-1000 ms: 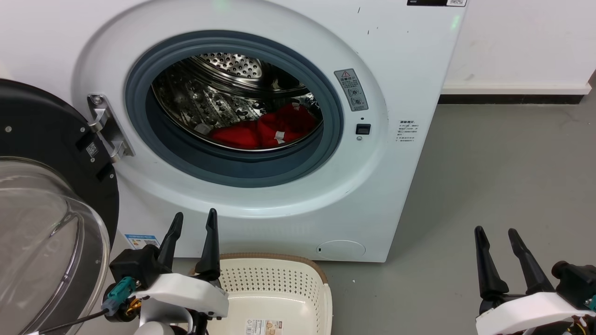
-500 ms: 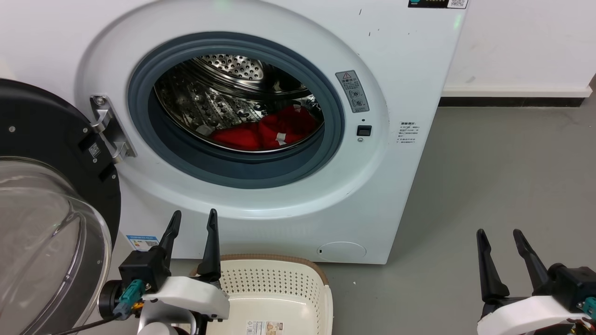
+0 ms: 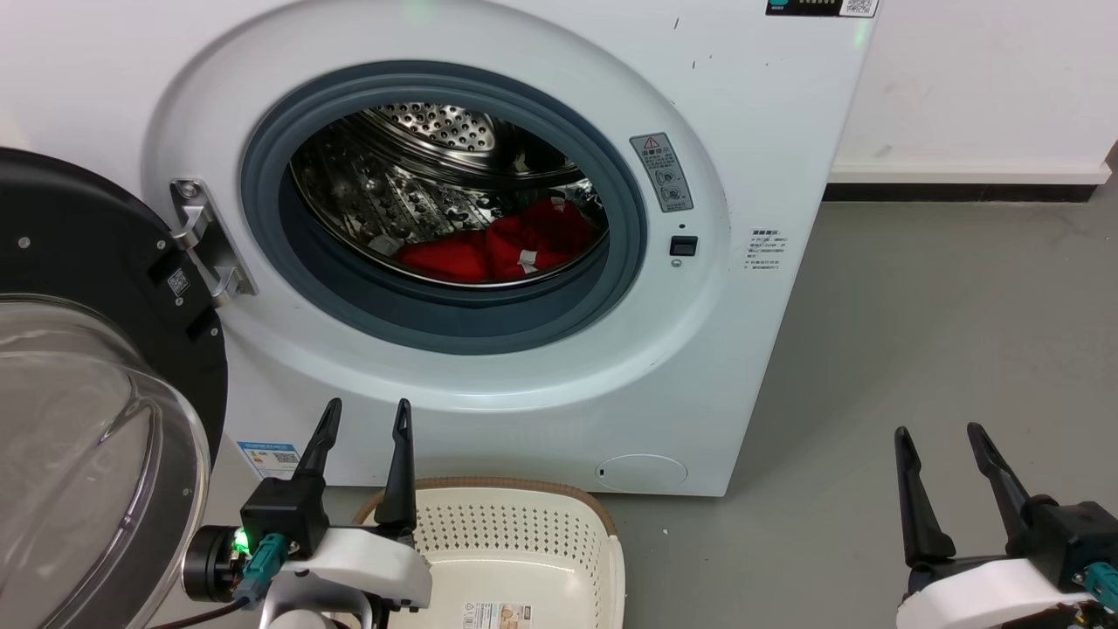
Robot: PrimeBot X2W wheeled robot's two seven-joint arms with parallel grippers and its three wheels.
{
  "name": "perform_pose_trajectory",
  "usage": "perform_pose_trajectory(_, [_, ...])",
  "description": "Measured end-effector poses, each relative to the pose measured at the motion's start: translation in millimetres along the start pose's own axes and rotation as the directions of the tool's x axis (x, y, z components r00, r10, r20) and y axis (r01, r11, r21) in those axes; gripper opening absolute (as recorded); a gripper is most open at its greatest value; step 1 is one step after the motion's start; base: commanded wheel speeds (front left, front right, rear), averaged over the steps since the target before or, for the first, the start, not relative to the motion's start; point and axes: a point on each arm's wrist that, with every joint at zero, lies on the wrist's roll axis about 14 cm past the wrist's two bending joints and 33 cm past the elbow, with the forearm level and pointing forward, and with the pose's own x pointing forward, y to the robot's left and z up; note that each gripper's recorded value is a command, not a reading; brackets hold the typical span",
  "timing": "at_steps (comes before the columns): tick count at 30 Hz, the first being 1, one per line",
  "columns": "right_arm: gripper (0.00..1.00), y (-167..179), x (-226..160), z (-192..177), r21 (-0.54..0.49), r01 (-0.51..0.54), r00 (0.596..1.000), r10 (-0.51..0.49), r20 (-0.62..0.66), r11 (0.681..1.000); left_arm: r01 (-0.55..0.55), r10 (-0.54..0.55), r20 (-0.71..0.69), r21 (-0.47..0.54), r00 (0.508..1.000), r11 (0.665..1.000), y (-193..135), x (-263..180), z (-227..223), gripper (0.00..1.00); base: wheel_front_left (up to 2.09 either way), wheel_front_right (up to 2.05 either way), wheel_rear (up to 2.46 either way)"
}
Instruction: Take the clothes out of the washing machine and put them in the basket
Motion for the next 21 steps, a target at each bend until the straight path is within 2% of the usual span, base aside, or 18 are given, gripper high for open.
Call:
perform_pose_trajectory(15, [1.00, 0.1, -1.6, -3.8, -0.090, -0.007, 1.000, 0.006, -0.012, 0.996, -0.003, 0.004, -0.006, 0.088, 1.000, 0.996, 2.7, 0.2, -6.9, 1.00, 0.00, 0.00, 0.00])
perform_pose_trajectory(21, [1.00, -1.4, -2.2, -4.7, -0.091, -0.003, 1.000, 0.002, -0.014, 0.996, -0.013, 0.014, -0.012, 0.087, 1.000, 0.996, 5.2, 0.5, -9.3, 1.00, 0.00, 0.00, 0.00])
